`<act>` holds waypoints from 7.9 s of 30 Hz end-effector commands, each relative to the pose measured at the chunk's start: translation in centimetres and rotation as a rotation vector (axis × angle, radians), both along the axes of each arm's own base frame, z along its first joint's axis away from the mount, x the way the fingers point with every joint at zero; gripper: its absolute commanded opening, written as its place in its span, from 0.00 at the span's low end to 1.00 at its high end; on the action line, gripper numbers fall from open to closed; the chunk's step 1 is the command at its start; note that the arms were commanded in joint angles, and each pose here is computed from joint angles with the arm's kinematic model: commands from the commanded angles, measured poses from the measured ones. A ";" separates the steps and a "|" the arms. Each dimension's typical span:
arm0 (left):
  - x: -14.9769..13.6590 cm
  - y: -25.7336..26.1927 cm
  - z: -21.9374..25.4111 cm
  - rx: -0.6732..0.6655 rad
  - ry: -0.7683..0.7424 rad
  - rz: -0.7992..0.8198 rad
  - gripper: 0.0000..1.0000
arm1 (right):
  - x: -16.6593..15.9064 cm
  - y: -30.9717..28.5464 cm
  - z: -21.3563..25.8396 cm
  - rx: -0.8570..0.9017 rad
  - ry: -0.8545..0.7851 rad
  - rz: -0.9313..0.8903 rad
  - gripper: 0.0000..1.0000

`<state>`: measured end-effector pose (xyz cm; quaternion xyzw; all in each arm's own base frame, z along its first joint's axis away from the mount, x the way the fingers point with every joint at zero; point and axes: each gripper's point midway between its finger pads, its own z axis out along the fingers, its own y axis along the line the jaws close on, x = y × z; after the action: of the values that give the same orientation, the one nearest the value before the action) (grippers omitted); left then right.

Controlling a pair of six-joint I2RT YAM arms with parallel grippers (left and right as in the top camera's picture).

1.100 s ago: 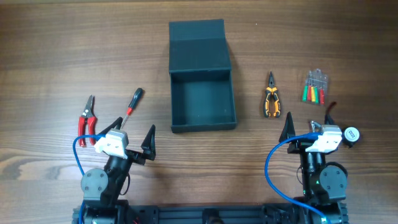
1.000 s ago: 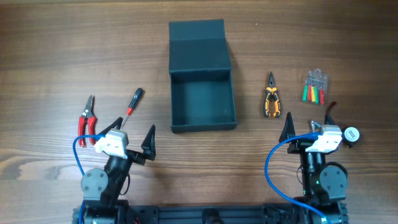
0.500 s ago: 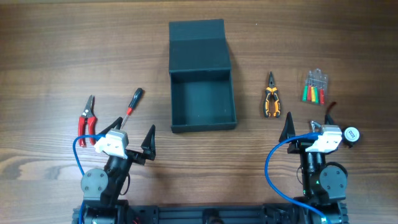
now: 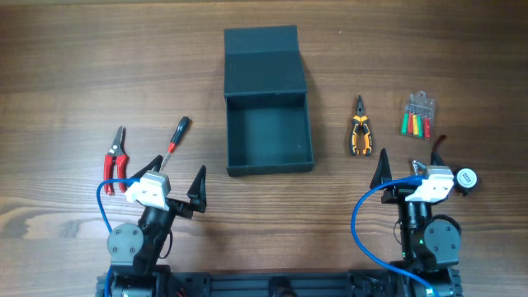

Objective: Pack container

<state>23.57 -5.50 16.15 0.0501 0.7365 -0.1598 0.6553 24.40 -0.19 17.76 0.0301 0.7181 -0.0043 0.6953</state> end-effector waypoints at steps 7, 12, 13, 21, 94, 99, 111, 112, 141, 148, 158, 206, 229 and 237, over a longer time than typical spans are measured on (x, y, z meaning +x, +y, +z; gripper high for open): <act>0.0 0.0 -0.2 0.018 -0.006 -0.002 1.00 | 0.0 -0.2 0.0 0.015 -0.009 -0.010 1.00; 0.0 0.0 -0.2 0.018 -0.006 -0.001 1.00 | 0.0 -0.2 0.0 0.015 -0.008 -0.011 1.00; 0.0 0.0 -0.2 0.018 -0.006 -0.001 1.00 | 0.0 -0.2 0.0 0.015 -0.009 -0.011 1.00; 0.0 0.0 -0.2 0.018 -0.006 -0.001 1.00 | 0.0 -0.2 0.0 0.015 -0.009 -0.011 1.00; 4.8 2.2 5.5 0.068 0.792 0.147 1.00 | 12.9 3.4 -9.1 -0.024 1.369 0.119 1.00; 4.3 2.3 5.1 0.071 0.816 0.147 1.00 | 13.3 2.8 -11.1 -0.066 1.405 0.123 1.00; 4.1 2.3 4.9 0.073 0.831 0.147 1.00 | 13.4 2.8 -15.2 -0.048 1.487 0.128 1.00; 4.1 2.3 4.9 0.073 0.831 0.147 1.00 | 13.4 2.8 -15.6 -0.048 1.493 0.127 1.00; 4.0 2.3 4.9 0.073 0.831 0.147 1.00 | 12.0 2.7 -18.8 0.040 1.522 0.036 1.00; 4.0 2.3 4.9 0.073 0.831 0.147 1.00 | 11.9 2.7 -18.9 0.041 1.522 0.036 0.98; 3.8 2.3 4.8 0.074 0.842 0.147 1.00 | 11.9 3.1 -18.9 0.058 1.523 0.055 0.75; 3.8 2.3 4.8 0.074 0.842 0.147 1.00 | 12.0 7.0 -18.4 0.090 1.490 0.362 0.04; 3.8 2.3 4.8 0.074 0.842 0.147 1.00 | 13.4 3.2 -18.8 -0.031 1.460 0.120 0.04; 3.8 2.3 4.8 0.074 0.842 0.147 1.00 | 14.6 3.2 -18.7 -0.043 1.411 0.134 0.04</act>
<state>27.17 -3.43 20.18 -0.0542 0.9491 -0.0976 0.2947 38.46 4.97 -0.17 -0.0375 0.9965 0.0543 0.0523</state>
